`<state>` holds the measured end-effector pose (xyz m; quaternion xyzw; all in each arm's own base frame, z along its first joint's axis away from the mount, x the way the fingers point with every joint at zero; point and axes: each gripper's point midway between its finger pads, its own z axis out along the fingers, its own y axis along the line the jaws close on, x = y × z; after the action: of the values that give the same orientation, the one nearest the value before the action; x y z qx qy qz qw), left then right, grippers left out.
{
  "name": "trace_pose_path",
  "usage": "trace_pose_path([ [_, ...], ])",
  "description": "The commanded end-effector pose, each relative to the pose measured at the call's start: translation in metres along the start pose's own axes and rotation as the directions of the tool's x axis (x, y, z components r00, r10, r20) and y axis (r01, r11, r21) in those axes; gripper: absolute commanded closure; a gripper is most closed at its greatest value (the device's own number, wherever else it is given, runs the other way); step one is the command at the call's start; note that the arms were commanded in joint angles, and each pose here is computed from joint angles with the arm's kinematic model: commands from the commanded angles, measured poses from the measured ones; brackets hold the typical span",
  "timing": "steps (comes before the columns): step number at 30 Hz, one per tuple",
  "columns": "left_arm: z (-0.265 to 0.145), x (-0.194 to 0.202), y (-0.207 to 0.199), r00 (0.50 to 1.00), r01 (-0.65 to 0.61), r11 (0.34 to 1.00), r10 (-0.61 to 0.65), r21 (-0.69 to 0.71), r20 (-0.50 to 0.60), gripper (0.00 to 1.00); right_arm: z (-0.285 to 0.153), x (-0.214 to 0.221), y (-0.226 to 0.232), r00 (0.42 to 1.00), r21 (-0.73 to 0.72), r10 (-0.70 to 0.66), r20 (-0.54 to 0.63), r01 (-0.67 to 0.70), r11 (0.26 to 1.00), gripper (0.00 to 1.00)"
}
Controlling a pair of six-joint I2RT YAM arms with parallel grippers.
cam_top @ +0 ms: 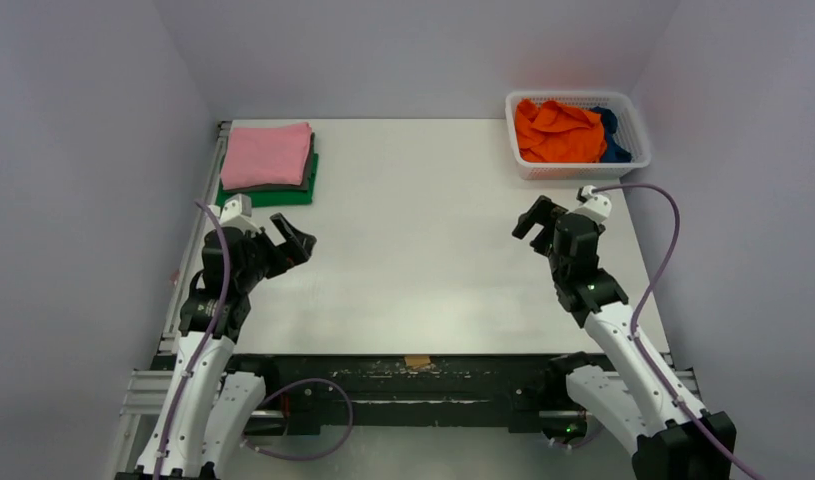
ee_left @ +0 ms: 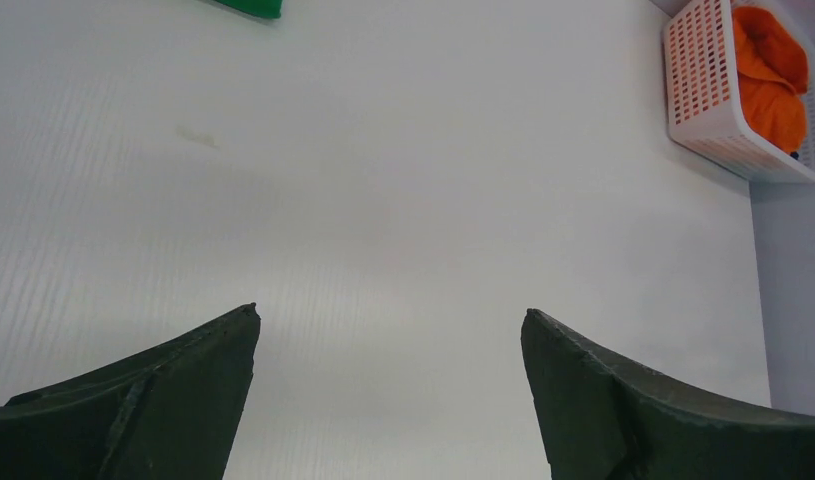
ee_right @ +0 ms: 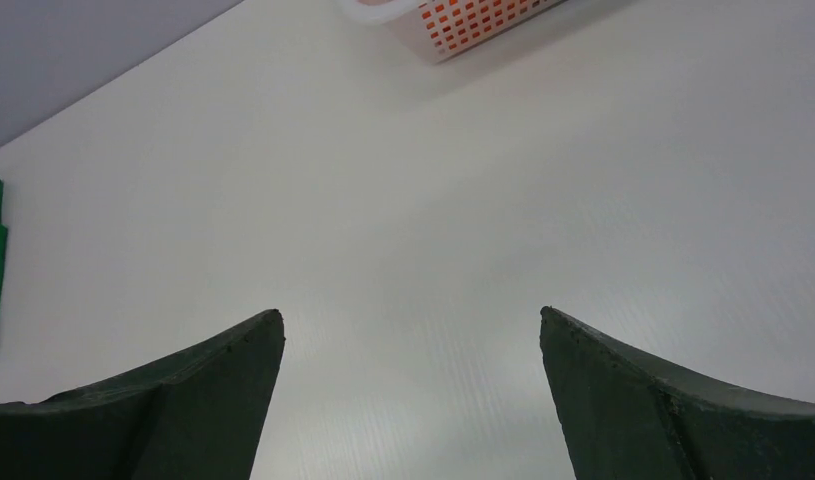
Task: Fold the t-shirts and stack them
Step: Grab crumpled tshirt from bin with the right arm
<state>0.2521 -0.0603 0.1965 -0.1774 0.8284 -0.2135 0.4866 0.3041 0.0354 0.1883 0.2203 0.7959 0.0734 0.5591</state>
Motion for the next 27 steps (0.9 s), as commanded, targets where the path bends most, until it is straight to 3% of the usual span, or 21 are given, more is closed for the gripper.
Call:
trace_pose_path([
  [1,0.0,-0.003,-0.011,1.0,-0.006,0.998,0.005,0.057,0.005,0.0,0.004,-0.047,0.012,0.994,0.029,0.006,0.113,-0.01,1.0,0.01],
  [6,-0.01,-0.013,-0.016,0.998,-0.021,0.997,0.017,0.072,0.052,0.0,0.035,-0.089,0.028,0.988,0.111,-0.112,0.106,0.1,0.989,0.01],
  [12,-0.004,-0.02,-0.013,0.997,-0.021,0.999,0.018,0.048,0.072,0.0,0.114,-0.122,0.05,0.982,0.159,-0.176,0.067,0.163,0.974,0.01],
  [17,0.008,-0.021,-0.007,0.998,-0.018,1.0,0.017,0.012,0.057,0.0,0.205,-0.132,0.046,0.993,0.239,-0.114,0.017,0.107,0.965,0.01],
  [21,0.017,-0.02,0.0,0.999,-0.017,0.999,0.018,-0.031,0.038,0.0,0.269,-0.146,0.047,0.996,0.25,-0.065,0.064,0.047,0.967,0.04],
  [27,0.024,-0.018,0.009,0.999,-0.013,0.997,0.015,-0.071,0.028,0.0,0.35,-0.131,0.034,0.993,0.228,0.02,0.114,-0.046,0.973,0.08],
])
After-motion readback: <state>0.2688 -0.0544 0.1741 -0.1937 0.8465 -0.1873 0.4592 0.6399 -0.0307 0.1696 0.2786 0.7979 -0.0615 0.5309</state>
